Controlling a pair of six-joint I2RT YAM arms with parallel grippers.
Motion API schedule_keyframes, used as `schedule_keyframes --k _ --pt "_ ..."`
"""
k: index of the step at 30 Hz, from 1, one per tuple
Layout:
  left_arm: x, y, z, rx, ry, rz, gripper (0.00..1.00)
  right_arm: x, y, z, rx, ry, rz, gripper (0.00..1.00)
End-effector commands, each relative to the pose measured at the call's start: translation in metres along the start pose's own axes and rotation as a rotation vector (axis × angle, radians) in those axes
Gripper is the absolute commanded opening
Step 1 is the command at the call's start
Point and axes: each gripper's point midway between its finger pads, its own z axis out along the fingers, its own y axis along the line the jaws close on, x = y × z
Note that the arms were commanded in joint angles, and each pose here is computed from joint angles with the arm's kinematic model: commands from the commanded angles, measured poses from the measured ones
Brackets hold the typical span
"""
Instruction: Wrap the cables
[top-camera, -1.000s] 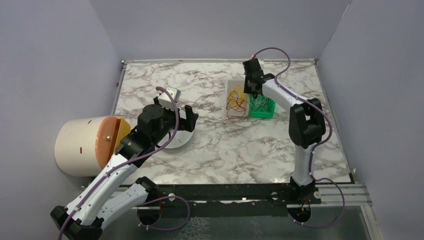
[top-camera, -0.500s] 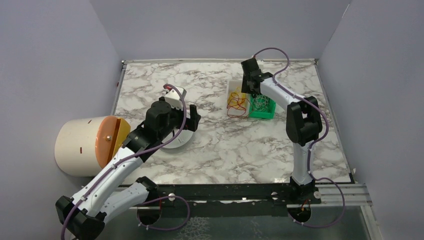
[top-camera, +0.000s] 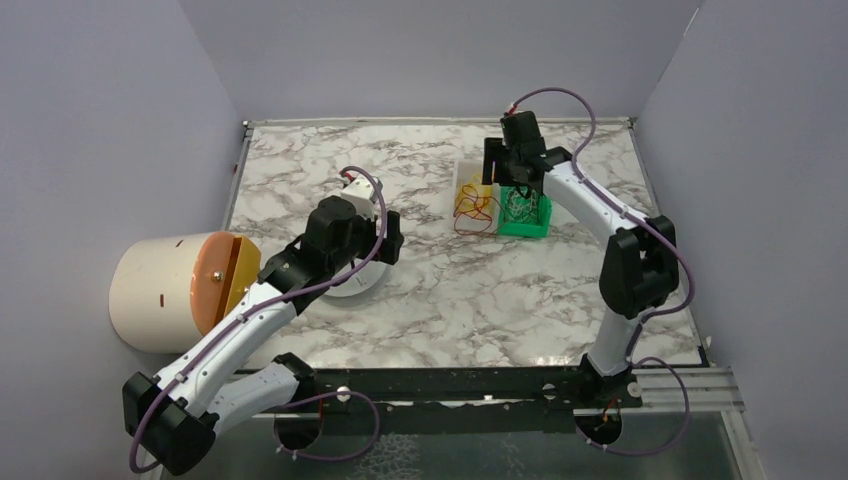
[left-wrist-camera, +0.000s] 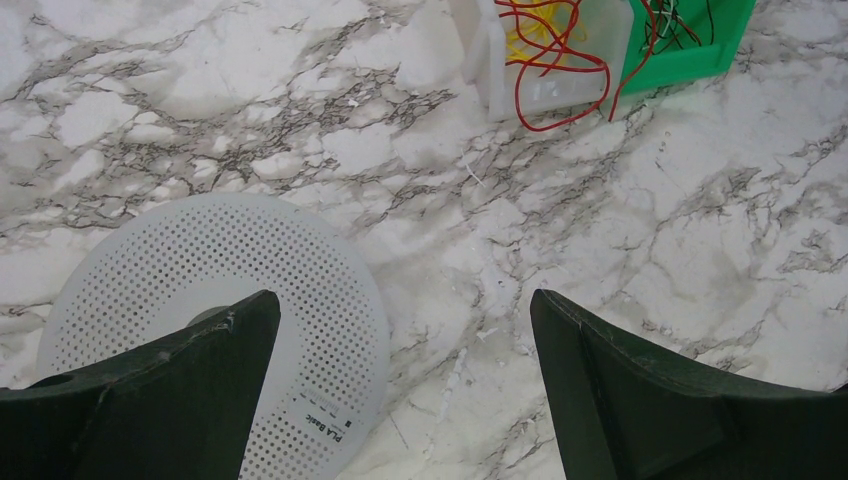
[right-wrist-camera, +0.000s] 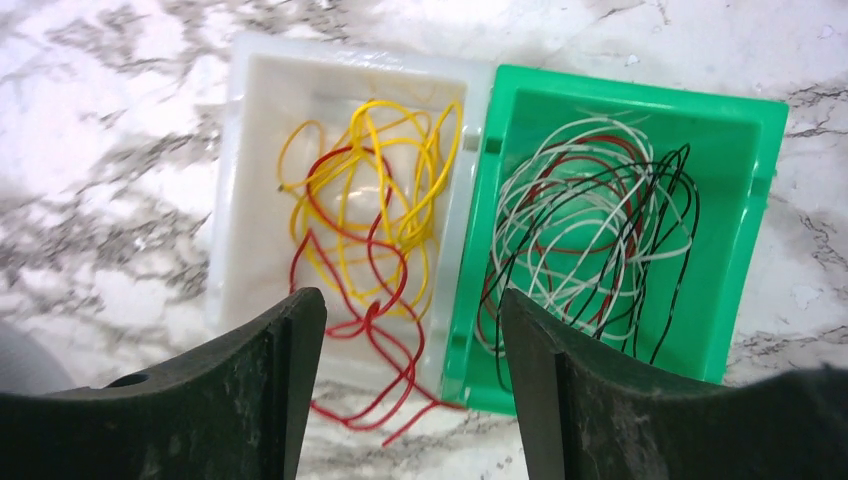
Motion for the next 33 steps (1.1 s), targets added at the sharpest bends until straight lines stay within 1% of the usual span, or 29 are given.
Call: schedule_keyframes --k 1,5,10,18,24,27,29,32,33 --pt "-0.003 0.004 -0.001 -0.018 -0.010 -0.009 0.99 0.007 0.020 -0.026 -0.150 -0.006 -0.043 0.70" --pt "-0.003 0.003 -0.002 -0.011 -0.009 -0.005 0.99 0.019 0.031 -0.036 -0.238 -0.002 -0.132 0.69" --pt "-0.002 0.003 -0.002 -0.009 -0.008 0.001 0.99 0.037 0.023 -0.014 -0.206 0.063 -0.250 0.67" --pt "-0.004 0.003 -0.004 -0.007 -0.017 0.003 0.99 0.040 0.027 -0.002 -0.225 0.062 -0.294 0.60" --pt "-0.006 0.002 -0.006 -0.005 -0.023 0.004 0.99 0.046 0.030 0.002 -0.237 0.081 -0.294 0.44" --pt "-0.006 0.003 -0.007 -0.006 -0.026 0.004 0.99 0.043 0.030 -0.001 -0.231 0.074 -0.290 0.34" --pt "-0.007 0.003 -0.007 -0.008 -0.027 0.003 0.99 0.041 0.030 -0.004 -0.229 0.068 -0.288 0.23" --pt "-0.008 0.003 -0.008 -0.006 -0.033 0.003 0.99 0.033 0.035 -0.014 -0.248 0.047 -0.278 0.04" --pt "-0.008 0.003 -0.009 -0.005 -0.035 0.003 0.99 0.030 0.037 -0.018 -0.251 0.035 -0.275 0.02"
